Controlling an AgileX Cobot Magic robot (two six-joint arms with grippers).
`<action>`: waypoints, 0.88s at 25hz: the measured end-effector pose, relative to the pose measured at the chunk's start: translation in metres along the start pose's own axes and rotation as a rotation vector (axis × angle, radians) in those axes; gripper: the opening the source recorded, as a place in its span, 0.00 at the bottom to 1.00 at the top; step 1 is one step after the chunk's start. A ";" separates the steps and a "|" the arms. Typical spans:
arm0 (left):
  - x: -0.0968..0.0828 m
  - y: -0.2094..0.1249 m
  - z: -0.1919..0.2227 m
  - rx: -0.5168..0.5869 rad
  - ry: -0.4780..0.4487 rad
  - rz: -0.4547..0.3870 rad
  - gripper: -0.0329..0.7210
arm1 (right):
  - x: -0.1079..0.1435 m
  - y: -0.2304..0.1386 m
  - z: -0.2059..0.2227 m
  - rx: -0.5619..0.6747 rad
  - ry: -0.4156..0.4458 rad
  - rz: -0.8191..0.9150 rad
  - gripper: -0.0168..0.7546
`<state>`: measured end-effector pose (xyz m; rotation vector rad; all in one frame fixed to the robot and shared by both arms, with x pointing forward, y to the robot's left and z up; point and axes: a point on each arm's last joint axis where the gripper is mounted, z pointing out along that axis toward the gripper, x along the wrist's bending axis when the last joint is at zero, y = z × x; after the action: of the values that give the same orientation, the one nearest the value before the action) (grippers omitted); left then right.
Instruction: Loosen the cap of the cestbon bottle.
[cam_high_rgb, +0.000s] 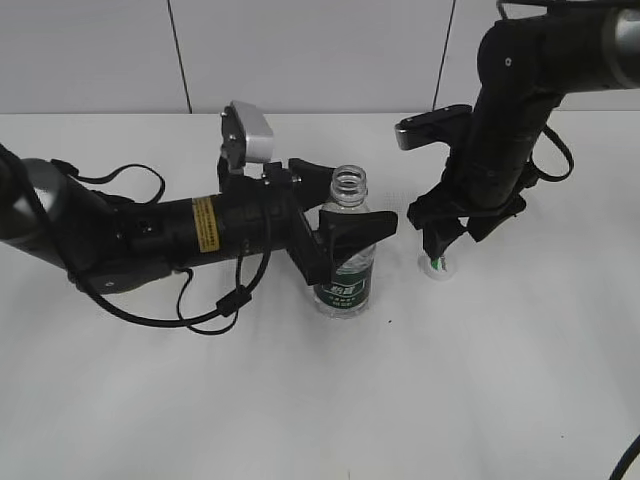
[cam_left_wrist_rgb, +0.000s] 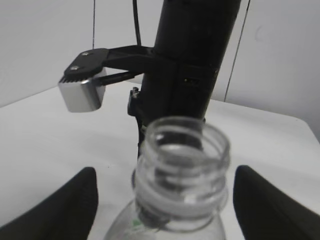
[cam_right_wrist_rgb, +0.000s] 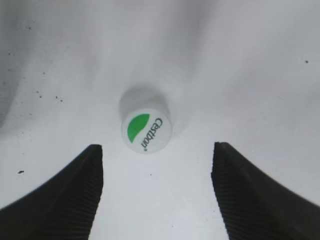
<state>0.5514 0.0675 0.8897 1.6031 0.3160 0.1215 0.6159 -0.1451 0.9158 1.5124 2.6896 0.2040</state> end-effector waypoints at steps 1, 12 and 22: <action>-0.001 0.004 0.000 -0.004 -0.007 -0.008 0.72 | 0.000 0.000 -0.003 -0.005 -0.001 0.000 0.69; -0.018 0.072 -0.009 -0.042 -0.054 -0.074 0.72 | 0.001 -0.004 -0.042 -0.038 -0.024 -0.019 0.69; -0.015 0.130 -0.036 0.095 0.292 -0.058 0.72 | 0.001 -0.015 -0.089 -0.063 -0.075 0.001 0.69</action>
<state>0.5443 0.0941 1.0225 1.6691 0.6010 0.3011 0.5930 -0.1604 1.0013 1.4733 2.5992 0.2249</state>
